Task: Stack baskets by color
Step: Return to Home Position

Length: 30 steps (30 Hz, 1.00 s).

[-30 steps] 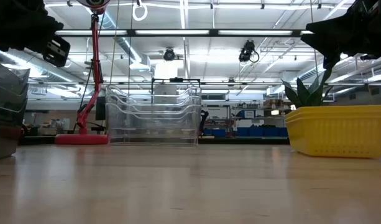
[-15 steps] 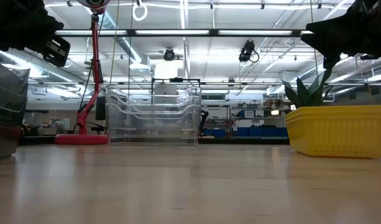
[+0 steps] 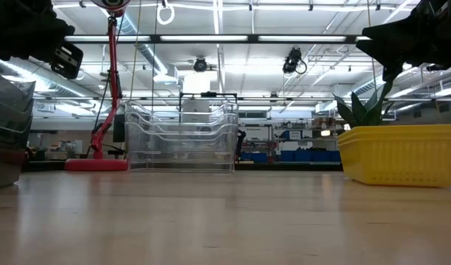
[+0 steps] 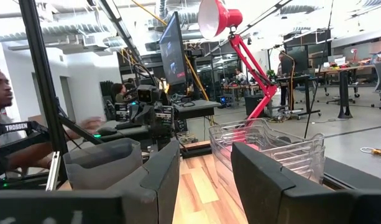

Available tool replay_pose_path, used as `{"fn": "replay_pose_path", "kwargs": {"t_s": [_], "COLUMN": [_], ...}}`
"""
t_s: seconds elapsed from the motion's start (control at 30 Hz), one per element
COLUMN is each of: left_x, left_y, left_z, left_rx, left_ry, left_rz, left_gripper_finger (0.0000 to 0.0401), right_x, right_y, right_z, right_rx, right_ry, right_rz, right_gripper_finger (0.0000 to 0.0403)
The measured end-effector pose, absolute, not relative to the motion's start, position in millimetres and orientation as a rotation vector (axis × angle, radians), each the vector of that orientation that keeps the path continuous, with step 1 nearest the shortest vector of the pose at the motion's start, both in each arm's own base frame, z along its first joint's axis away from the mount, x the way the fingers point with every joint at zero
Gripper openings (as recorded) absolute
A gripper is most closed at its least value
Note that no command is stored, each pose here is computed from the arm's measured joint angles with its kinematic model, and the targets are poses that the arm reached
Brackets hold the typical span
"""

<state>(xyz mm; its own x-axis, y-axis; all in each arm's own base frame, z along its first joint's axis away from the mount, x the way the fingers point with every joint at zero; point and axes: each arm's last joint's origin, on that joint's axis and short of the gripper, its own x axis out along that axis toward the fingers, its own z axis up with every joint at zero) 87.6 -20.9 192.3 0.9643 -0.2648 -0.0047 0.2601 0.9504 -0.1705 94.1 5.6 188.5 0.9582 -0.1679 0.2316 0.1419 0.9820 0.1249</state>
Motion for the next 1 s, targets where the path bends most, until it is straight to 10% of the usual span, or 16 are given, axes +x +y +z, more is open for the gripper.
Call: {"fn": "replay_pose_path", "kwargs": {"t_s": [1.0], "left_x": [87.6], "left_y": [-20.9], "left_z": [192.4], "left_rx": [-0.17], "left_ry": [0.027], "left_rz": [-0.267], "left_gripper_finger": [0.0038], "right_x": [94.1], "right_y": [5.5], "right_z": [188.5], "right_rx": [0.108], "right_ry": [-0.244], "right_rz": [-0.158], "right_gripper_finger": [0.0151]}}
